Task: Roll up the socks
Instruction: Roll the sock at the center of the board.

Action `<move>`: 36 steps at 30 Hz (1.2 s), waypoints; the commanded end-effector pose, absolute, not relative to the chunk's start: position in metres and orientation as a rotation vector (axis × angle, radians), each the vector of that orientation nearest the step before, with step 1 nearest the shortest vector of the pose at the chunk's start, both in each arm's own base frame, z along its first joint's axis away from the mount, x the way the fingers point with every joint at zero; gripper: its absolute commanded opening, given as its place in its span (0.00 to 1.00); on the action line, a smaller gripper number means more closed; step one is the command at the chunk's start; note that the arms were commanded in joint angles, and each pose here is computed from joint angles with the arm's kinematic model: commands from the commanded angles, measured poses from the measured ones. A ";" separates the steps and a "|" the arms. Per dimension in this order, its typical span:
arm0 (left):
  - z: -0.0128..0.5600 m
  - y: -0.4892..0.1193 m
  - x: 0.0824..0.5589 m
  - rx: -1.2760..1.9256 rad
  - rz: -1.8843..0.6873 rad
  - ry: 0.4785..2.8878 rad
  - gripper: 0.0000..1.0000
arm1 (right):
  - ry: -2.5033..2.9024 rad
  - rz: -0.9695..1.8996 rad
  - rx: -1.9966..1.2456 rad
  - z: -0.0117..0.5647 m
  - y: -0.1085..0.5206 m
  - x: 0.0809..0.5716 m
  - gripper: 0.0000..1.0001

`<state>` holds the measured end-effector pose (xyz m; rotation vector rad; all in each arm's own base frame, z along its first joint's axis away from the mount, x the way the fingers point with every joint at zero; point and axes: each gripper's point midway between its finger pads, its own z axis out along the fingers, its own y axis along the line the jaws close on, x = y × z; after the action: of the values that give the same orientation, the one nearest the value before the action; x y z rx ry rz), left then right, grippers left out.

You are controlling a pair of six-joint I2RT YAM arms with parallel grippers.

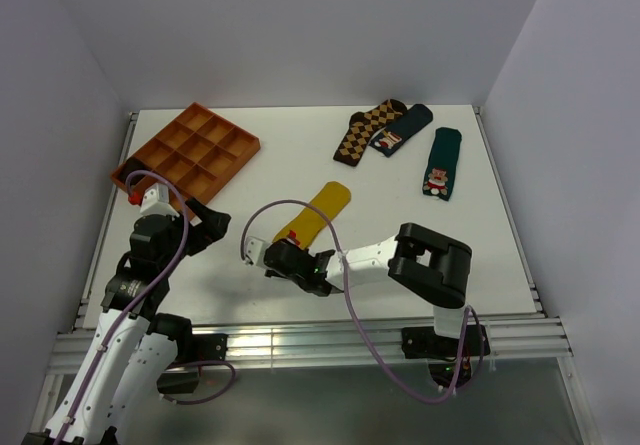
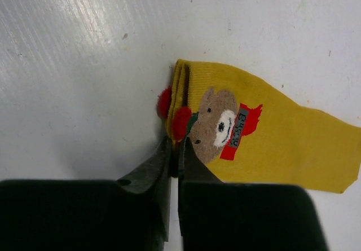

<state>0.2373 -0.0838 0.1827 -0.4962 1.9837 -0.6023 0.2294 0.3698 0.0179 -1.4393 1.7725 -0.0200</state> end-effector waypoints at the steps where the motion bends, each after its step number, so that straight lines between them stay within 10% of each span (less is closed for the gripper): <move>1: 0.200 -0.085 0.241 -0.473 -0.614 1.937 0.98 | 1.845 -0.004 -1.419 0.000 0.362 0.222 0.00; 36: 0.148 -0.142 0.257 -0.512 -0.826 2.053 0.99 | 2.325 1.440 -0.412 0.023 0.340 0.236 0.00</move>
<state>0.2467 -0.1332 0.1377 -0.5017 2.1165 -0.7784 0.2445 0.3376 0.0199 -0.5288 2.3039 1.2779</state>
